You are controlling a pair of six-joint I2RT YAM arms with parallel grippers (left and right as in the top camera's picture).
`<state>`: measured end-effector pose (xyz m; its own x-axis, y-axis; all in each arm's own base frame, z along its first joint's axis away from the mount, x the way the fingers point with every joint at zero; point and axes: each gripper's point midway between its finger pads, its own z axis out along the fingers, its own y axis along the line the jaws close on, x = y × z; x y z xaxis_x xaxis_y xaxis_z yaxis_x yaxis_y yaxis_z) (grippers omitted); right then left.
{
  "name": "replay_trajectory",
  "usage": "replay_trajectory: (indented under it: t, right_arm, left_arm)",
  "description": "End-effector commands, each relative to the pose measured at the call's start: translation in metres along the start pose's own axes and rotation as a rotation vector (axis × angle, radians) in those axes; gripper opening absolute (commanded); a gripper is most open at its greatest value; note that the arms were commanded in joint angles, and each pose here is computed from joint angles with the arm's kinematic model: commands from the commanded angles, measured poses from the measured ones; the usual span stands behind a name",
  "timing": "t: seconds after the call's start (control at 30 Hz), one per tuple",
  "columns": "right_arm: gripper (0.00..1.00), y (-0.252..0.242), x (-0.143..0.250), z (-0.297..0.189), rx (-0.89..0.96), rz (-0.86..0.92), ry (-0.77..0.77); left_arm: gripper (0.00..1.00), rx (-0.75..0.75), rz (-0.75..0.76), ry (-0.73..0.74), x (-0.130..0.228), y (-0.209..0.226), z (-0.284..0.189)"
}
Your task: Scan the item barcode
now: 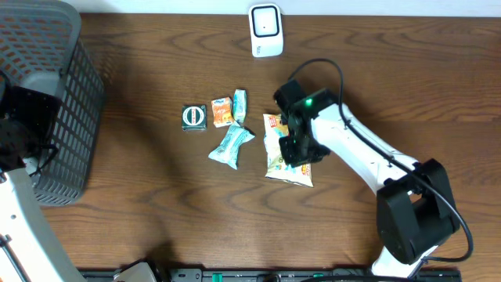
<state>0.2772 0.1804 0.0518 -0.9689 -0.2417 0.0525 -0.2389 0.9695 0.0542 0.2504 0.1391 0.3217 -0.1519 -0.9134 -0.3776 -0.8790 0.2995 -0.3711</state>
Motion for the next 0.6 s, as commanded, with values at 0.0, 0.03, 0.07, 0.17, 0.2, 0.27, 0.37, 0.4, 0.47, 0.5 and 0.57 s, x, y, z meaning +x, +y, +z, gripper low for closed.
replay_trajectory:
  t: [0.0,0.03,0.07,0.17,0.2,0.27,0.37,0.4,0.47,0.5,0.57]
  right_arm:
    - [0.24,0.019,0.013,0.021,-0.087,-0.026,0.037]
    - [0.22,0.021,0.014,0.028,-0.095,-0.027,0.029]
    - [0.21,0.021,0.015,0.033,-0.091,-0.018,0.025]
    - [0.13,0.020,0.021,0.043,-0.086,-0.006,0.031]
    - [0.09,0.019,0.022,0.043,-0.084,-0.001,0.035]
    - [0.09,0.019,0.021,0.041,-0.085,0.002,0.034]
    - [0.09,0.019,0.017,0.028,-0.084,0.010,0.033]
    - [0.09,0.018,0.014,0.021,-0.082,0.015,0.034]
    - [0.09,0.017,0.007,0.000,-0.072,0.024,0.030]
    - [0.09,0.015,0.003,-0.008,-0.061,0.026,0.019]
    - [0.11,0.009,-0.014,-0.029,-0.016,0.028,-0.042]
  left_arm:
    - [0.97,-0.005,-0.005,-0.005,-0.001,0.002,-0.001]
    - [0.98,-0.005,-0.005,-0.005,-0.001,0.002,-0.001]
    - [0.97,-0.005,-0.004,-0.005,-0.001,0.002,-0.001]
    - [0.97,-0.005,-0.005,-0.005,-0.001,0.002,-0.001]
    - [0.98,-0.005,-0.005,-0.005,-0.001,0.002,-0.001]
    - [0.97,-0.005,-0.005,-0.005,-0.001,0.002,-0.001]
    - [0.98,-0.005,-0.005,-0.005,-0.001,0.002,-0.001]
    - [0.98,-0.005,-0.005,-0.005,-0.001,0.002,-0.001]
    - [0.98,-0.005,-0.004,-0.005,-0.001,0.002,-0.001]
    - [0.98,-0.005,-0.005,-0.005,-0.001,0.002,-0.001]
    - [0.98,-0.005,-0.005,-0.005,-0.001,0.002,-0.001]
